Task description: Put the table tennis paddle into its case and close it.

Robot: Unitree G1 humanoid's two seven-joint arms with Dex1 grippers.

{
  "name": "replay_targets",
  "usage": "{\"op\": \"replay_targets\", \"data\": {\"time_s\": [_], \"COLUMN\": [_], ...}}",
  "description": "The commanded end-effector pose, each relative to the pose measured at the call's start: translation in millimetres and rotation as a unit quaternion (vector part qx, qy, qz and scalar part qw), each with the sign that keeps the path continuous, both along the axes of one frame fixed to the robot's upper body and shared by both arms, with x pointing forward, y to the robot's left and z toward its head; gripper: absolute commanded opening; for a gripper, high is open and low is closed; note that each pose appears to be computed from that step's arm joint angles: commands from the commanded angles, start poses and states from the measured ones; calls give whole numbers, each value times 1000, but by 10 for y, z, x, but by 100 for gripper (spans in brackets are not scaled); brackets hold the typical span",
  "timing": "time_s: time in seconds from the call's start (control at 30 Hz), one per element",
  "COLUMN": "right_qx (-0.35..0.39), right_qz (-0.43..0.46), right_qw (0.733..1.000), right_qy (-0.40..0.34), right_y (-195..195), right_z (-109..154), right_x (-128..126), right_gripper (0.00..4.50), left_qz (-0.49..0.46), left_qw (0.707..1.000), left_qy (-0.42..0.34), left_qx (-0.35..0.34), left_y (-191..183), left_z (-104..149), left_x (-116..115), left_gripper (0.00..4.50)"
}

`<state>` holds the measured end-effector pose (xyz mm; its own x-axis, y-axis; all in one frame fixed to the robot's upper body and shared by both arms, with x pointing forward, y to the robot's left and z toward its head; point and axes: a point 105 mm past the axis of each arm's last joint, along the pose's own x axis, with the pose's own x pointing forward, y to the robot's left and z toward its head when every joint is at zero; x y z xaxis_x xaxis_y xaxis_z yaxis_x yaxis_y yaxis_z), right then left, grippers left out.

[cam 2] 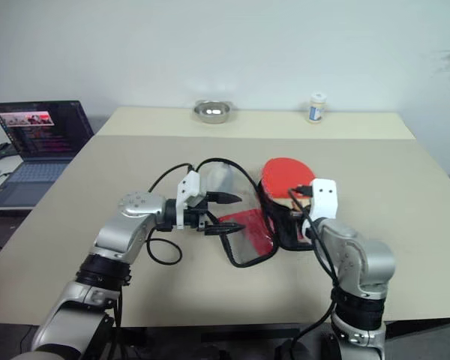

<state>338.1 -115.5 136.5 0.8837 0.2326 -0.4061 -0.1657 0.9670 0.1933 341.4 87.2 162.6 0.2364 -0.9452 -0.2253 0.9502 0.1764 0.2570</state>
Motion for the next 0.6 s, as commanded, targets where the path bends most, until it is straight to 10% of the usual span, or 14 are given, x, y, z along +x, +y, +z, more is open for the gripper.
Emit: {"op": "replay_targets", "data": {"time_s": [0.03, 0.6], "right_qx": [-8, -13], "right_qz": [-3, 2], "right_qw": [999, 999], "right_qy": [-34, -30], "right_y": [8, 72], "right_z": [70, -77], "right_x": [21, 114], "right_gripper": [109, 144], "left_qz": [-2, 6], "left_qw": [1000, 1000], "left_qy": [-28, -30], "left_qx": [-8, -7], "left_y": [-14, 19], "left_z": [117, 116], "left_x": [-1, 1], "left_gripper": [390, 390]}}
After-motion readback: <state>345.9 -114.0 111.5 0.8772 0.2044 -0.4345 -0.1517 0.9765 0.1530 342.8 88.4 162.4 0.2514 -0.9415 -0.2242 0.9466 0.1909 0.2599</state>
